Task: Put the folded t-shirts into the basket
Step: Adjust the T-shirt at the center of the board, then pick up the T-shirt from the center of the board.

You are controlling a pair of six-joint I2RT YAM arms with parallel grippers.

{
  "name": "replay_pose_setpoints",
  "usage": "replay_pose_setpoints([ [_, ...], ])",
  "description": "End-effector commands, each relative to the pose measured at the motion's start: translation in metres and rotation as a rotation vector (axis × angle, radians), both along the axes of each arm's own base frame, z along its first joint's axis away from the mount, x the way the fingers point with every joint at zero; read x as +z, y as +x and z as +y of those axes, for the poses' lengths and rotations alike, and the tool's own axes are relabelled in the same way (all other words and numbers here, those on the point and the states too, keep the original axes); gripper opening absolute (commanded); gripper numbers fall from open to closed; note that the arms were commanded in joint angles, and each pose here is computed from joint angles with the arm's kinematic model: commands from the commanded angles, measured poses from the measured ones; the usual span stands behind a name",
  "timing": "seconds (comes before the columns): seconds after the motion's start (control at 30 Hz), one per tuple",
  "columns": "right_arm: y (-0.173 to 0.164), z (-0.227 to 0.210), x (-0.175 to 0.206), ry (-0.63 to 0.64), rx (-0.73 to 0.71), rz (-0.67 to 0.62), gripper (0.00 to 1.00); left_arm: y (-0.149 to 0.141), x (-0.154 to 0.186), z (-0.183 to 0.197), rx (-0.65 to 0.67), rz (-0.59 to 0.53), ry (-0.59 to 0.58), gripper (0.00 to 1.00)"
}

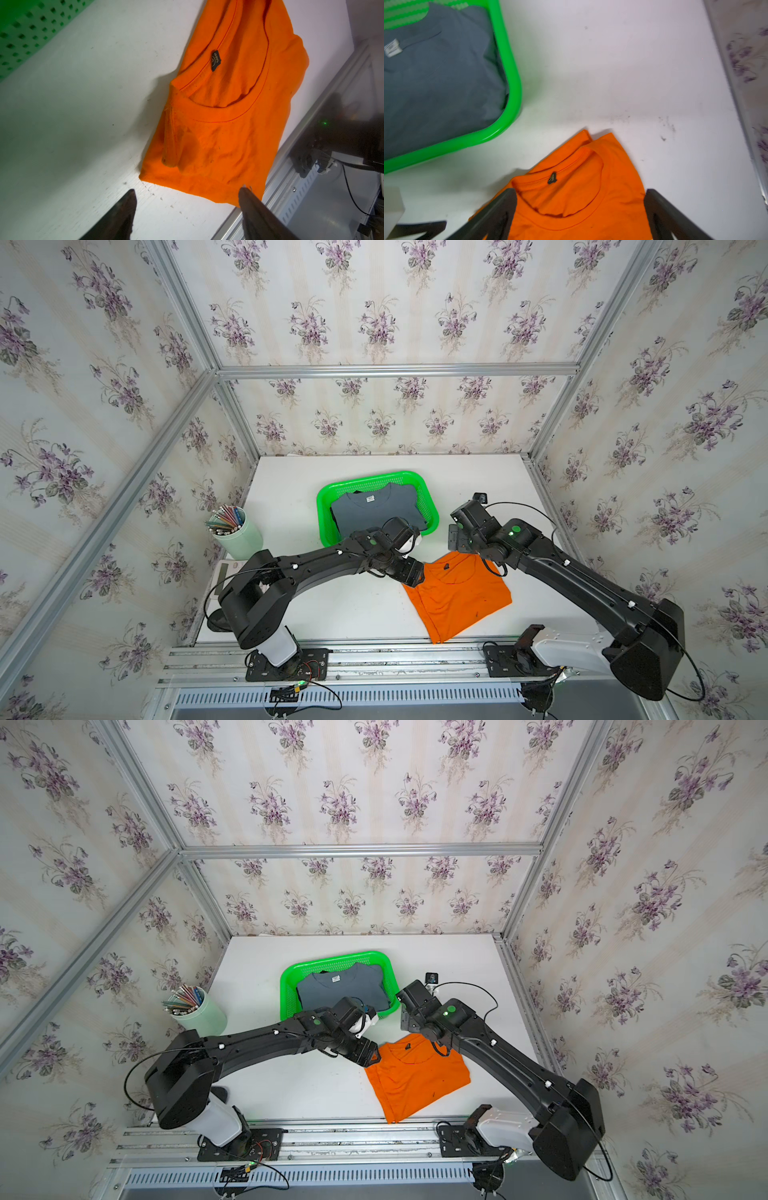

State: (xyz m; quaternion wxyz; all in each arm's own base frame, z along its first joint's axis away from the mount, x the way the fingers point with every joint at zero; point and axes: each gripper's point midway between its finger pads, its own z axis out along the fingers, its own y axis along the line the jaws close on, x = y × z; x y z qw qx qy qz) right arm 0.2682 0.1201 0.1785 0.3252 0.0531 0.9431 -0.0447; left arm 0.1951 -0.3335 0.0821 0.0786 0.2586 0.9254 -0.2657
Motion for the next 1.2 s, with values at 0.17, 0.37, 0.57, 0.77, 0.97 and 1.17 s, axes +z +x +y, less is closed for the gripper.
replay_pose_setpoints([
  [0.17, 0.011, -0.017, -0.013, 0.013, -0.09, -0.053, 1.0, -0.012, -0.03, -0.009, 0.014, 0.197, 0.029, 0.72],
  [0.37, 0.018, -0.025, -0.023, 0.114, -0.141, -0.001, 1.0, -0.005, -0.041, -0.014, 0.023, 0.25, 0.047, 0.66],
  [0.57, 0.026, -0.026, -0.028, 0.167, -0.158, 0.036, 1.0, -0.006, -0.054, -0.011, 0.043, 0.292, 0.077, 0.6],
  [0.77, 0.029, -0.021, -0.04, 0.216, -0.166, 0.087, 1.0, 0.001, -0.052, -0.003, 0.068, 0.252, 0.128, 0.63],
  [0.97, 0.03, -0.02, -0.036, 0.22, -0.162, 0.078, 1.0, 0.018, -0.03, 0.015, 0.073, 0.086, 0.219, 0.69],
  [1.17, 0.031, -0.023, -0.035, 0.214, -0.171, 0.071, 1.0, 0.014, -0.042, 0.004, 0.047, 0.129, 0.184, 0.7],
])
